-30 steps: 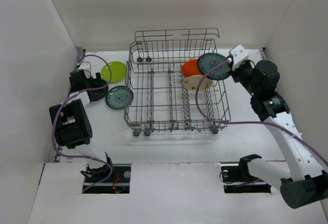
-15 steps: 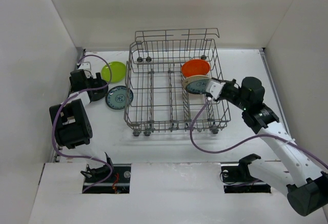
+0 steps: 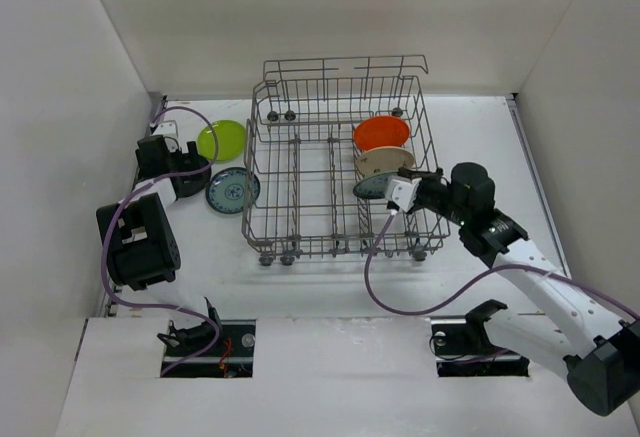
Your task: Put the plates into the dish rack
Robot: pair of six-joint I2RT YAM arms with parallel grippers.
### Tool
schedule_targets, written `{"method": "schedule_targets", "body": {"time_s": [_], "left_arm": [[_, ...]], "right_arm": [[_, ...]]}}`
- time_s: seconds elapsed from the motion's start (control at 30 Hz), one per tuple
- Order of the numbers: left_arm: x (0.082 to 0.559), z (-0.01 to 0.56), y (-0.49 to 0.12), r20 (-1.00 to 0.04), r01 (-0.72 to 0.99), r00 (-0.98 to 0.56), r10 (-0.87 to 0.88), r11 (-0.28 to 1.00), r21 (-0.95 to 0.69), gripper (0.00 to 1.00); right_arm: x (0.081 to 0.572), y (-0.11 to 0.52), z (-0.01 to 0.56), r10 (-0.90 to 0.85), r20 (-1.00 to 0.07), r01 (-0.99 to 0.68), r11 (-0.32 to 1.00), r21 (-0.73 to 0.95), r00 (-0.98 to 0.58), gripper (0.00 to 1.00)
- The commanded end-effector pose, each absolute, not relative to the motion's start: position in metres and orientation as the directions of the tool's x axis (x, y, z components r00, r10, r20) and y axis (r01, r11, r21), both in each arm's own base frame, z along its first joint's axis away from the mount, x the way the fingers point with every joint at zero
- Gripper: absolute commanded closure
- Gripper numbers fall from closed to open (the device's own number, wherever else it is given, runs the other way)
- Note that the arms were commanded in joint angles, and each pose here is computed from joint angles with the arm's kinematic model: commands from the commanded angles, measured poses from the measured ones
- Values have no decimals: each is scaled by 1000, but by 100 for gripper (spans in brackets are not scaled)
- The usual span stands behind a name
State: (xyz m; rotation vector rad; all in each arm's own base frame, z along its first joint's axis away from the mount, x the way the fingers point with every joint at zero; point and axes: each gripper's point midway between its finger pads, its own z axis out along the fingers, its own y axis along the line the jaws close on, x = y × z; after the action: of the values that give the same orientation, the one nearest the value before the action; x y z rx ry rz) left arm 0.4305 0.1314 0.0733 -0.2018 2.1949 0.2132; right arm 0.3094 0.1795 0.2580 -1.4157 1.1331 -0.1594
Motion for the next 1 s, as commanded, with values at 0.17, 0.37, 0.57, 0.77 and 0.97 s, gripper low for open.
{"method": "schedule_targets", "body": {"time_s": [0.17, 0.37, 0.57, 0.77, 0.97], "left_arm": [[438, 98, 133, -849, -226, -527, -42, 970, 93, 0], [439, 98, 133, -847, -226, -530, -42, 970, 93, 0], [439, 98, 133, -846, -225, -532, -41, 970, 94, 0], [439, 97, 134, -844, -225, -534, -42, 970, 94, 0], [440, 97, 133, -845, -223, -534, -42, 970, 93, 0]], "right_arm": [[313, 183, 242, -720, -497, -496, 241, -834, 485, 100], [313, 181, 220, -738, -508, -527, 243, -815, 444, 100], [303, 182, 202, -741, -521, -564, 234, -792, 425, 100], [293, 186, 191, -727, -561, -604, 254, -755, 395, 65], [290, 182, 216, -698, -597, -570, 322, -756, 396, 9]]}}
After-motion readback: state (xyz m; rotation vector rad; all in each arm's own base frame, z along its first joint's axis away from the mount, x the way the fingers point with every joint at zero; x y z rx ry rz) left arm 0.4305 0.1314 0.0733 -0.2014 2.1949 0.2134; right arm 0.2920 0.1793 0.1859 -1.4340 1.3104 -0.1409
